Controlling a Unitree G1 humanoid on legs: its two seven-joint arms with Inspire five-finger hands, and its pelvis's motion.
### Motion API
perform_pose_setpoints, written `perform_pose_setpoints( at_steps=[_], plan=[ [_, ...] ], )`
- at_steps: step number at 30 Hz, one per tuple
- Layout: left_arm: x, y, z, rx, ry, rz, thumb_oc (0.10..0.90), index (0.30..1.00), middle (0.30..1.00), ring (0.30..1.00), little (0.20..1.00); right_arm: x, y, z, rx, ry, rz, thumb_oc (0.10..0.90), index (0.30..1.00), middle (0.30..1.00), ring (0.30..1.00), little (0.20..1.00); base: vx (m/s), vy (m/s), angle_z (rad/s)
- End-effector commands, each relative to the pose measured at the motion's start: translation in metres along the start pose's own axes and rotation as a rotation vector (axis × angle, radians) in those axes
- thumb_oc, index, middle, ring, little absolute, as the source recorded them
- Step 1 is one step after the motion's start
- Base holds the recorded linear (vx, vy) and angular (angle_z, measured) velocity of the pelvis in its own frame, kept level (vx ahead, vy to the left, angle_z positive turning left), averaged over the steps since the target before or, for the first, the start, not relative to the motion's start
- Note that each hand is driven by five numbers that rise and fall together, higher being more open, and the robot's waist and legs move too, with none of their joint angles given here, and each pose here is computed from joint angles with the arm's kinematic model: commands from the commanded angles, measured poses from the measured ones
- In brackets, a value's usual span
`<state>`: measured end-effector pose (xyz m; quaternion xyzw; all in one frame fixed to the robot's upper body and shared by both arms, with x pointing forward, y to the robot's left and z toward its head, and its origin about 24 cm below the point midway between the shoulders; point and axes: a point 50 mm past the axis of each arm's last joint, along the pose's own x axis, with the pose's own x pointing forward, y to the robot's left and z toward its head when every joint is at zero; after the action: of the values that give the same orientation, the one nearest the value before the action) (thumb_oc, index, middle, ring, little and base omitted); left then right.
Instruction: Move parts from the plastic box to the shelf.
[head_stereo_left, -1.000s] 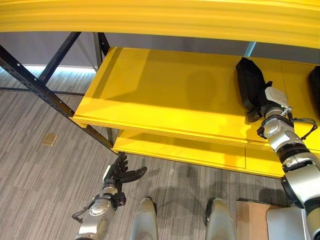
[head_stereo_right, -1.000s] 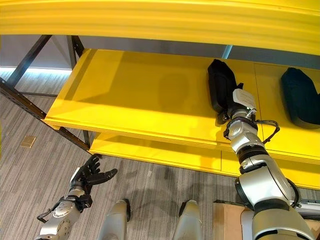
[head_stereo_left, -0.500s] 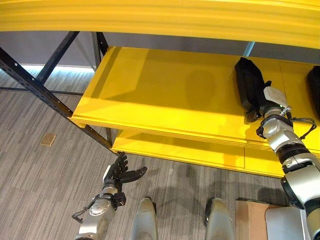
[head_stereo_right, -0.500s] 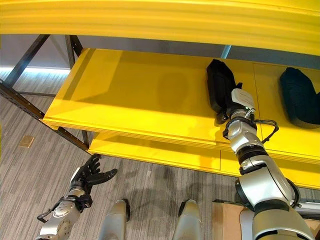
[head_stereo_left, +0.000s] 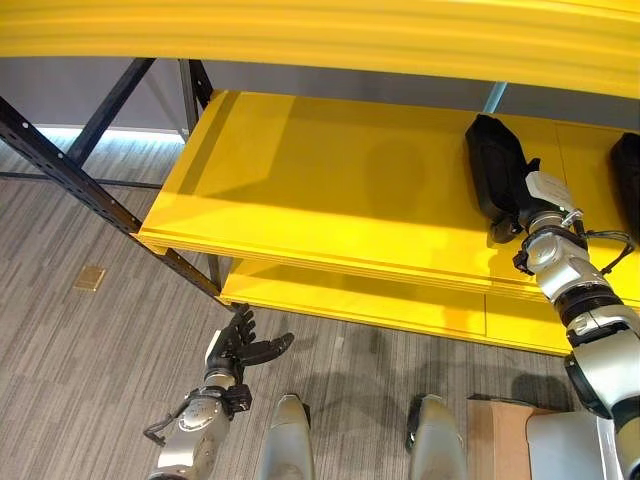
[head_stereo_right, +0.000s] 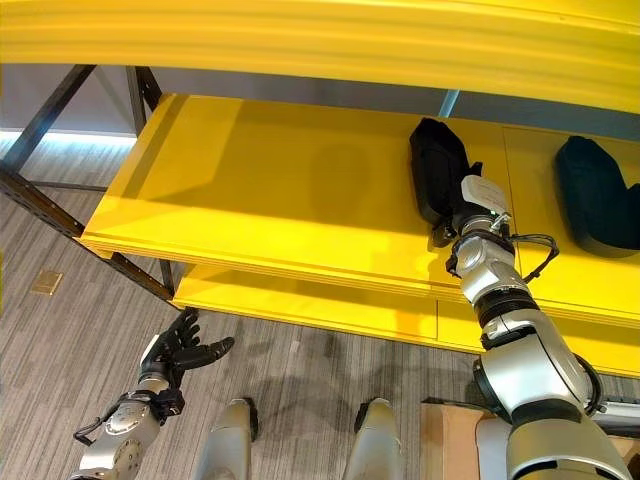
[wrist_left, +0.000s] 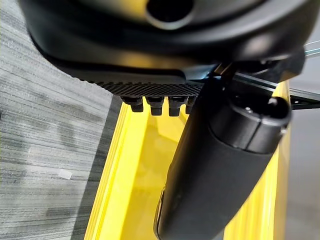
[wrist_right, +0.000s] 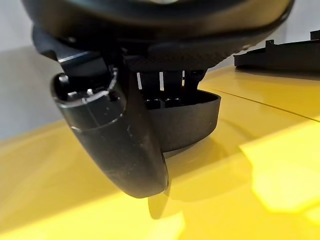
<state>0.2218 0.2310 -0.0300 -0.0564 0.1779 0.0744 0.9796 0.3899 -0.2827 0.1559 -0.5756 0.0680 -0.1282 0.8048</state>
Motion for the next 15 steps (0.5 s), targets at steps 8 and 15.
perform_pose_setpoints(
  at_steps=[8, 15],
  plan=[
    [0.004, 0.018, 0.044, 0.064, -0.195, 0.022, 0.900, 1.000, 1.000, 1.000, 1.000, -0.004, -0.039, 0.011, -0.051, -0.145, -0.109, 0.900, 1.000, 1.000, 1.000, 1.000, 0.00, 0.000, 0.00],
    [0.002, 0.022, 0.042, 0.064, -0.188, 0.035, 0.900, 1.000, 1.000, 1.000, 1.000, -0.008, -0.045, 0.014, -0.048, -0.186, -0.115, 0.900, 1.000, 1.000, 1.000, 1.000, 0.00, 0.000, 0.00]
  ],
)
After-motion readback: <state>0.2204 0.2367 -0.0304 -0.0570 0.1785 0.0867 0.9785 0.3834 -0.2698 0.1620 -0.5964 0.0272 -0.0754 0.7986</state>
